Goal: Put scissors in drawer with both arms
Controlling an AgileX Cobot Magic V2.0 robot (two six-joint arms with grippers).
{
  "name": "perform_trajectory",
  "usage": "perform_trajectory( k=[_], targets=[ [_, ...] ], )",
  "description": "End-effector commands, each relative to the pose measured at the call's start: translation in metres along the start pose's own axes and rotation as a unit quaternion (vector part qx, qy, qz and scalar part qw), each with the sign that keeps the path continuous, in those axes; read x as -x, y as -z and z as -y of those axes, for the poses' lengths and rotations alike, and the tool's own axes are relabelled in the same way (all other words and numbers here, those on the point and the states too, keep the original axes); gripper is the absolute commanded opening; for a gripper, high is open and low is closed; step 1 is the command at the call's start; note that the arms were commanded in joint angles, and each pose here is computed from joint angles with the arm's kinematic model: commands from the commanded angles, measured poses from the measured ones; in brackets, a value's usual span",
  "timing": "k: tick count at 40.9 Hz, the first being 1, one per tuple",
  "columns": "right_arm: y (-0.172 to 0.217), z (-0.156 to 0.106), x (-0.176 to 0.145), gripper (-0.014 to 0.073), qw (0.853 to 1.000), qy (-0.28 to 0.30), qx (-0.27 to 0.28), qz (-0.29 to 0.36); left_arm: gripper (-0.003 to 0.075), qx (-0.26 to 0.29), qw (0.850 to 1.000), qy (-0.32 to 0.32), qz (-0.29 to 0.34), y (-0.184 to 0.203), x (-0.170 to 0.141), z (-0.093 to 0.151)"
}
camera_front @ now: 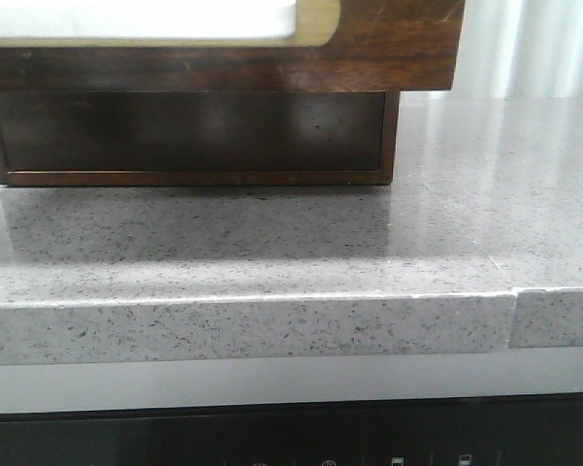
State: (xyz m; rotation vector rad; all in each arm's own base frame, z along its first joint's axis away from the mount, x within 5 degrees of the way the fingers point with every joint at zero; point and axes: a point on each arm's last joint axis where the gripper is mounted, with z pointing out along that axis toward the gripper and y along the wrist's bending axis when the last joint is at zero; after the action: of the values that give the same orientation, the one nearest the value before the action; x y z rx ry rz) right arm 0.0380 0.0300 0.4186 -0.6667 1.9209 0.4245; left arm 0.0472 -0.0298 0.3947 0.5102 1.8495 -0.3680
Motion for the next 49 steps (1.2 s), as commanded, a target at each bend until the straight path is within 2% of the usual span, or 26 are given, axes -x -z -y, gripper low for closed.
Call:
perform_trajectory(
  k=[1, 19, 23, 26, 32, 39, 49],
  targets=[
    [0.003, 0.001, 0.01, -0.0117, 0.999, 0.004, -0.006, 0.036, -0.002, -0.004, 0.999, 0.005, 0.053, 0.004, 0.014, 0.001],
    [0.003, 0.001, 0.01, -0.0117, 0.999, 0.004, -0.006, 0.036, -0.002, -0.004, 0.998, 0.005, 0.056, 0.005, 0.012, 0.001],
    [0.003, 0.001, 0.01, -0.0117, 0.999, 0.004, -0.006, 0.036, -0.002, 0.011, 0.998, 0.009, 0.056, 0.006, 0.005, -0.001],
    [0.003, 0.001, 0.01, -0.0117, 0.999, 0.004, -0.006, 0.036, -0.002, 0.047, 0.997, 0.005, 0.066, 0.007, -0.004, -0.005],
    [0.003, 0.001, 0.01, -0.0117, 0.999, 0.004, -0.006, 0.036, -0.002, 0.116, 0.988, 0.019, 0.097, 0.005, -0.034, -0.01],
    [0.003, 0.001, 0.01, -0.0117, 0.999, 0.004, -0.006, 0.036, -0.002, 0.191, 0.971, 0.029, 0.142, -0.009, -0.078, -0.017],
    [0.003, 0.001, 0.01, -0.0117, 0.999, 0.004, -0.006, 0.036, -0.002, 0.239, 0.949, 0.052, 0.197, -0.036, -0.142, -0.025]
  ],
)
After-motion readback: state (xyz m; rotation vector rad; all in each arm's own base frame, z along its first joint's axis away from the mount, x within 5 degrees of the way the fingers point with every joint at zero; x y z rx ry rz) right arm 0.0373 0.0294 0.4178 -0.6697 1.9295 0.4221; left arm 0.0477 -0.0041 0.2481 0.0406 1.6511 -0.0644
